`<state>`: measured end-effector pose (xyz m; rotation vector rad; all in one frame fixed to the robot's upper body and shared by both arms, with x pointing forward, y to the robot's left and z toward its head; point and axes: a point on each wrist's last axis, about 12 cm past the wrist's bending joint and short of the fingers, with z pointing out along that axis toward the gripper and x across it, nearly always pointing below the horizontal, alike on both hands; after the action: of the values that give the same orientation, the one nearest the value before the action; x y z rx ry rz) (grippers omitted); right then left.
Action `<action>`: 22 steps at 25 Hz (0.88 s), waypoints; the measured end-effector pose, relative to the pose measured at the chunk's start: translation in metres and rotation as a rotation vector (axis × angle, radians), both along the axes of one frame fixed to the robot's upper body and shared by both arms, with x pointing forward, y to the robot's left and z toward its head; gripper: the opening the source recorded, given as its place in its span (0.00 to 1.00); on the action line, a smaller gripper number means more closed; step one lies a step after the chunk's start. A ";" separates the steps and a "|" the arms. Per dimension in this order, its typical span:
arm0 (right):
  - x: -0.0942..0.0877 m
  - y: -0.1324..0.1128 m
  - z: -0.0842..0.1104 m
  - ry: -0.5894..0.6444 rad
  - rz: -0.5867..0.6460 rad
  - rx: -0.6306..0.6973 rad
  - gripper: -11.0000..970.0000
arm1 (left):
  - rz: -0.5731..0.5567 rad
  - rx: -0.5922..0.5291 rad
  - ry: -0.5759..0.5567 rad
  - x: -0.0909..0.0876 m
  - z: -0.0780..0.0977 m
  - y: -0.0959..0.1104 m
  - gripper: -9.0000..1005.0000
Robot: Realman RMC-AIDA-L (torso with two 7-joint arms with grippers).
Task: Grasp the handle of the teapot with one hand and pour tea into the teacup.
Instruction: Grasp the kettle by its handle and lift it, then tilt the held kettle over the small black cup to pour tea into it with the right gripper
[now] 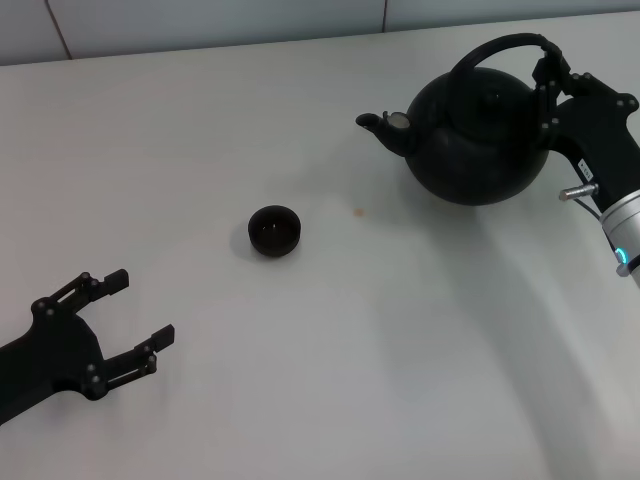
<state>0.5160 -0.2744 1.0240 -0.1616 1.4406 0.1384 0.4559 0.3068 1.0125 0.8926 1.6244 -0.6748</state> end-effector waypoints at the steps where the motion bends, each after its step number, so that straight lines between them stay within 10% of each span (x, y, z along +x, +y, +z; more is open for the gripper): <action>1: 0.000 0.000 0.000 0.000 0.001 0.000 0.09 | 0.000 0.000 0.000 0.000 0.000 0.000 0.86; 22: 0.024 0.024 0.006 0.070 0.242 -0.002 0.09 | 0.002 0.002 0.002 0.001 -0.001 -0.001 0.86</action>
<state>0.5399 -0.2500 1.0301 -0.3352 1.4872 0.3435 0.4566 0.3058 1.0120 0.8915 1.6276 -0.6732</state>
